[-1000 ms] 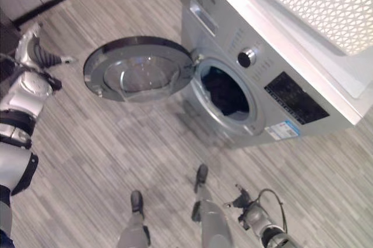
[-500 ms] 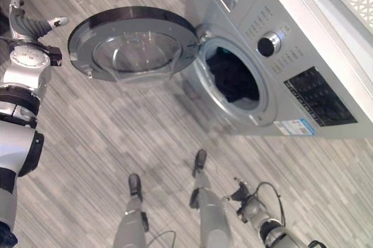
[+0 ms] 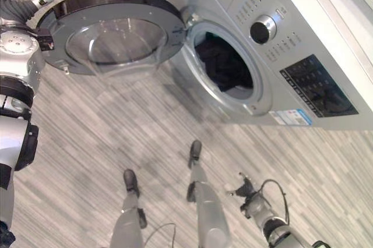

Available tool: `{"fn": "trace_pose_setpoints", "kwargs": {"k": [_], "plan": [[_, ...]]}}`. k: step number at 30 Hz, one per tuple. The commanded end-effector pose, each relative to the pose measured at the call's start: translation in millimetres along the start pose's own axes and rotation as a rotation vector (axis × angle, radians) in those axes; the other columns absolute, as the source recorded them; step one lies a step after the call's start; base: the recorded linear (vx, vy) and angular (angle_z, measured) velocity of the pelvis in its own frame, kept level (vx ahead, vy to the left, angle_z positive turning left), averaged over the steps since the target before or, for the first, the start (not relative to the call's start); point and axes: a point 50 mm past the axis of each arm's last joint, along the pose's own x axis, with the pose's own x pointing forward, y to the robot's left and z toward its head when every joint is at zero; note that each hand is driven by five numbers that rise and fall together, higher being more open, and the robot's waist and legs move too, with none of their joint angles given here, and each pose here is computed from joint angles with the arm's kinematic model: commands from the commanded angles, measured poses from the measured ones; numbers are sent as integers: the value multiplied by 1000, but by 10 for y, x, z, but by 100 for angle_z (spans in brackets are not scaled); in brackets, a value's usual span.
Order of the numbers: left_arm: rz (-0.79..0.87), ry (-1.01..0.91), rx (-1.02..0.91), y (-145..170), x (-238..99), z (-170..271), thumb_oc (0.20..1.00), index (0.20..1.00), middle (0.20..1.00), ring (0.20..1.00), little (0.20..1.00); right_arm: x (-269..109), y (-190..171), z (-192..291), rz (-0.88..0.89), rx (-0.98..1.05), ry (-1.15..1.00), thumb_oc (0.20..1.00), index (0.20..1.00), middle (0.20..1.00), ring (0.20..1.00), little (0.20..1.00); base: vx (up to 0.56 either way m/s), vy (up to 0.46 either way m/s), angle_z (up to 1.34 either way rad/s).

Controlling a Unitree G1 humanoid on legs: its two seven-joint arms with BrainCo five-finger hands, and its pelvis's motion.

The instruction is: Grab the laundry basket,head to the washer,open it,put in the laundry and shut it.

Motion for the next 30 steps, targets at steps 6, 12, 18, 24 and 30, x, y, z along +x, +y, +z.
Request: {"fn": "trace_pose_setpoints", "kwargs": {"k": [6, 12, 18, 24, 30], "plan": [[-19, -98, 117, 60, 59, 241, 1000, 1000, 1000, 1000, 1000, -66, -199, -369, -63, -12, 112, 1000, 1000, 1000, 1000, 1000, 10, 37, 2], [-75, -142, 54, -33, 37, 329, 1000, 1000, 1000, 1000, 1000, 9, -275, -176, -79, 6, 59, 1000, 1000, 1000, 1000, 1000, 5, 5, 2], [-118, -220, 276, -102, 26, 418, 1000, 1000, 1000, 1000, 1000, 20, -385, -143, -106, -13, 29, 1000, 1000, 1000, 1000, 1000, 1, 8, -3], [-279, -230, 468, -555, -192, 55, 1000, 1000, 1000, 1000, 1000, 42, -442, -75, -117, -33, 2, 1000, 1000, 1000, 1000, 1000, 6, -6, -2], [-488, -252, 504, -840, -434, -236, 1000, 1000, 1000, 1000, 1000, 79, -642, 48, -149, -41, -45, 1000, 1000, 1000, 1000, 1000, -1, 1, -1]]}}
